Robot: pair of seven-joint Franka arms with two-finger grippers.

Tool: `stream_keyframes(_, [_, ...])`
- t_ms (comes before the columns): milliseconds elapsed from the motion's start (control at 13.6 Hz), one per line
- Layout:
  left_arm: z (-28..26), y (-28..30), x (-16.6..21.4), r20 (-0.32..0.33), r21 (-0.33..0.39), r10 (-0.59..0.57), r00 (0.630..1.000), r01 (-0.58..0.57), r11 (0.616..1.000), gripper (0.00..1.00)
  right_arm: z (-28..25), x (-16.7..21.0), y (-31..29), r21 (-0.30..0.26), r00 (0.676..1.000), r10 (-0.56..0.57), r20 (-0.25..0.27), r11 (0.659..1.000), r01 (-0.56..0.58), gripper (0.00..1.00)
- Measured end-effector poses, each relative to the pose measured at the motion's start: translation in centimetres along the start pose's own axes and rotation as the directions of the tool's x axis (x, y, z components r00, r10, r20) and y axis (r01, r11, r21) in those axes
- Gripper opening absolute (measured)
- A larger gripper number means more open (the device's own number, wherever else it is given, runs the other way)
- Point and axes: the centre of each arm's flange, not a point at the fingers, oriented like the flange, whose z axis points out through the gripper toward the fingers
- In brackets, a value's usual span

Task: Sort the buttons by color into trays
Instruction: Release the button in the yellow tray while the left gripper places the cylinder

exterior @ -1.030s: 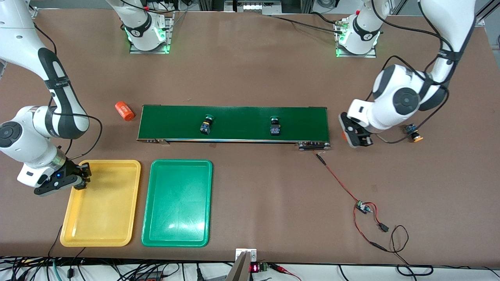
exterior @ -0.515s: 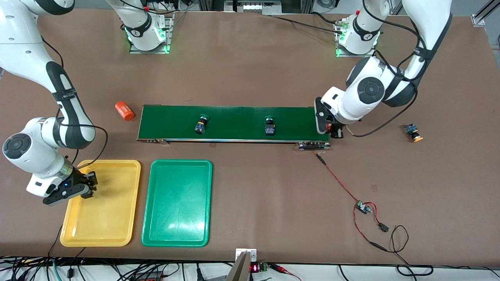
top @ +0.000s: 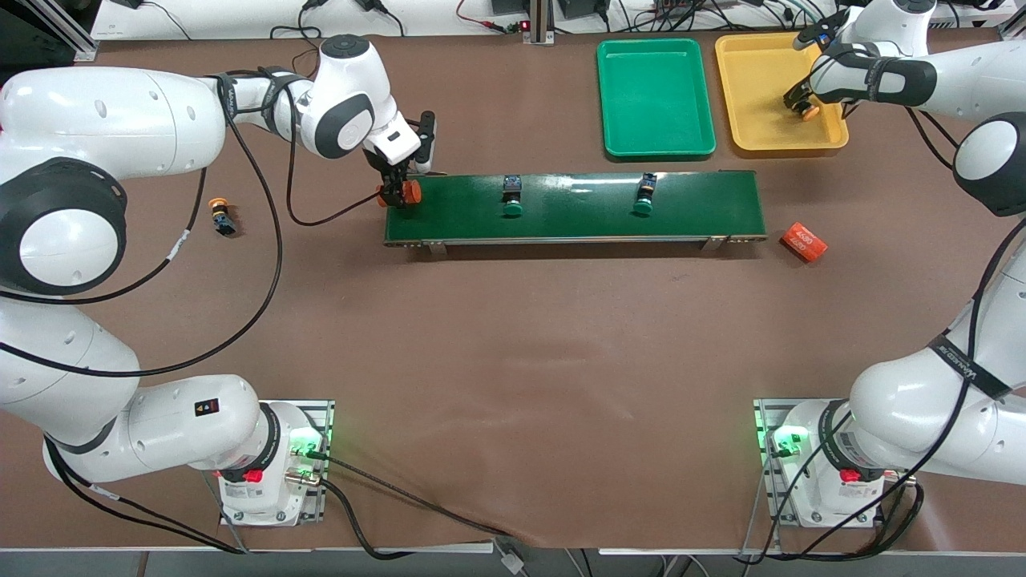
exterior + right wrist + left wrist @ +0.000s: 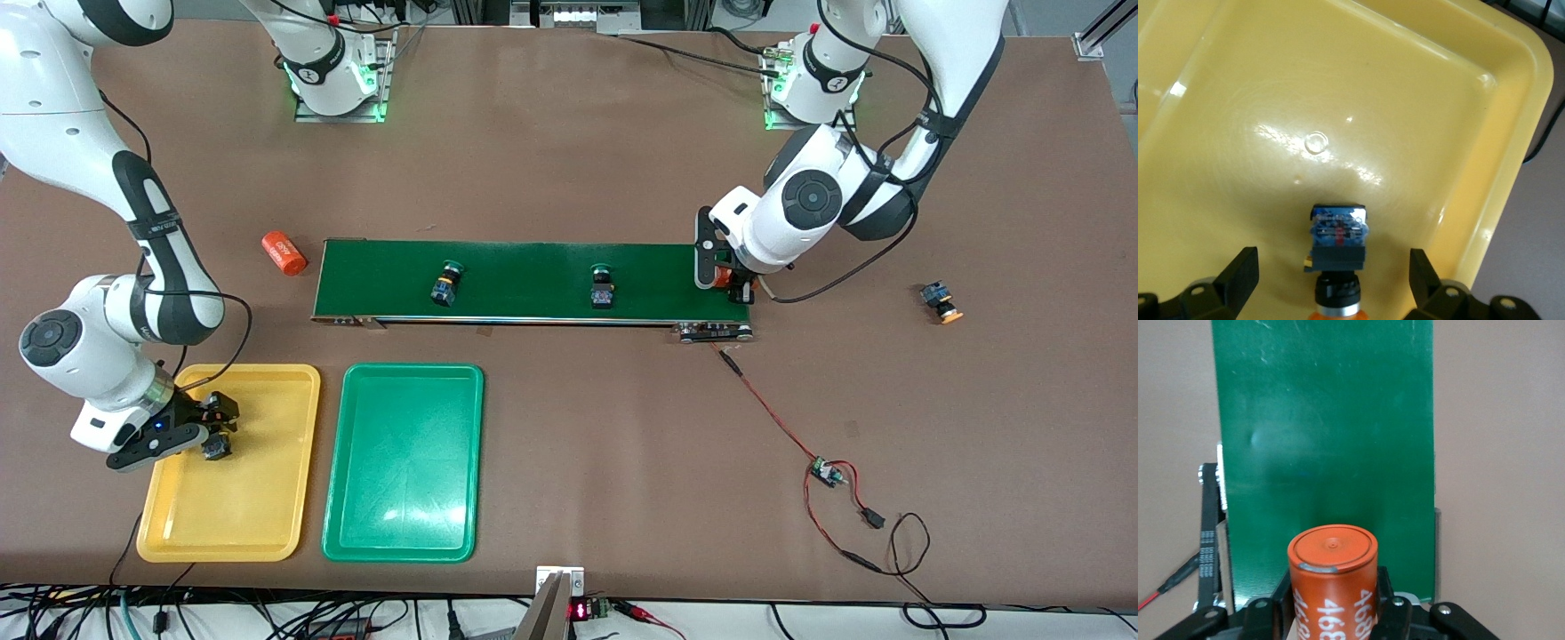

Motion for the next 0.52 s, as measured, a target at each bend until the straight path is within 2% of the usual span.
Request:
stream_keyframes(294, [0.4,0.9,2.1,-0.001,0.001,0.031,1.000,-0.031,1.000,0.49,-3.7,2.6,-3.5,0.013,0.987,0.116,0.109,0.993,-0.119,1.00])
stream_keyframes(515, [0.8,0.9,2.5,-0.010,0.004,0.036,0.999,-0.036,0.999,0.49,-7.9,2.9,-5.6,0.004,0.956,0.206,0.208,0.977,-0.212,1.00])
